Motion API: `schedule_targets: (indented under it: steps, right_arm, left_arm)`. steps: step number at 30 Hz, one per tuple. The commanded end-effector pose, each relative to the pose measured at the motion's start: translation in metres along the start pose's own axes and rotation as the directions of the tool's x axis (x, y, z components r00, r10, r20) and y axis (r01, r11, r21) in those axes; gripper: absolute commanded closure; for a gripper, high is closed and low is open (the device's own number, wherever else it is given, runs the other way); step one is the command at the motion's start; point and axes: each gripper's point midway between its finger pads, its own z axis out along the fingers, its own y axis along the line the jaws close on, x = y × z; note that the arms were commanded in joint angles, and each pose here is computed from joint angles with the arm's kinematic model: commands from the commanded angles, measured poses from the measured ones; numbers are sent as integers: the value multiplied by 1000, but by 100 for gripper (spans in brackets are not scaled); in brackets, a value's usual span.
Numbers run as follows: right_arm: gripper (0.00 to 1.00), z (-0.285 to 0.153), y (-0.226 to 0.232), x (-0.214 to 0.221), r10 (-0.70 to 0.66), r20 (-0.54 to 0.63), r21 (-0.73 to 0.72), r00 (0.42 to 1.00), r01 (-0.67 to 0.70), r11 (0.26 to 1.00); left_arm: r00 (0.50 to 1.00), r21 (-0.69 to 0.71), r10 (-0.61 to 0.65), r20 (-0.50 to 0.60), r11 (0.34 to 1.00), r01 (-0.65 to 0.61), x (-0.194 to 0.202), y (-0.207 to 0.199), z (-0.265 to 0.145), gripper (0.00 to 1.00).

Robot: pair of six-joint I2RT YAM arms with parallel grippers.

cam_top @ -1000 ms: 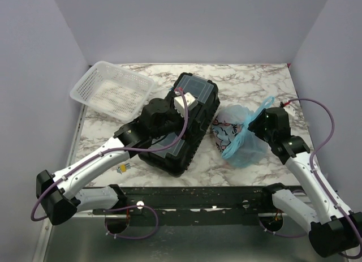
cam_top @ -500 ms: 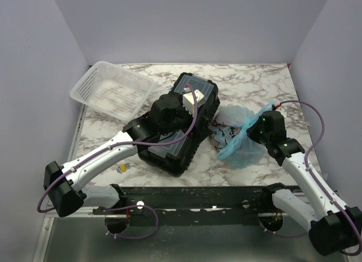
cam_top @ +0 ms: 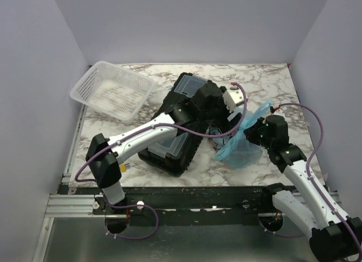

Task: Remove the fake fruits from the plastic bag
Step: Untie the plastic bag at the center of the board.

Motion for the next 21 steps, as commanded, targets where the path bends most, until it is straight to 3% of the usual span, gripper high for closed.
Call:
schedule_targets:
  steps: [1, 10, 13, 14, 21]
  right_arm:
    - [99, -7, 16, -2, 0, 3, -86, 1000, 1, 996]
    - [99, -21, 20, 7, 57, -13, -129, 998, -58, 990]
    - [99, -22, 20, 8, 58, -23, -131, 998, -61, 989]
    - [99, -21, 21, 9, 58, -28, -131, 998, -62, 989]
    - [99, -24, 24, 12, 71, -60, -134, 996, -79, 988]
  left_arm:
    - [950, -152, 285, -127, 941, -303, 27, 32, 32, 18]
    - [913, -96, 387, -125, 912, -400, 42, 28, 69, 22]
    - [929, -99, 350, -123, 927, -362, 44, 28, 81, 39]
    - [932, -88, 339, -127, 932, -351, 45, 26, 84, 40]
    - [944, 9, 308, -123, 951, -309, 59, 8, 94, 36]
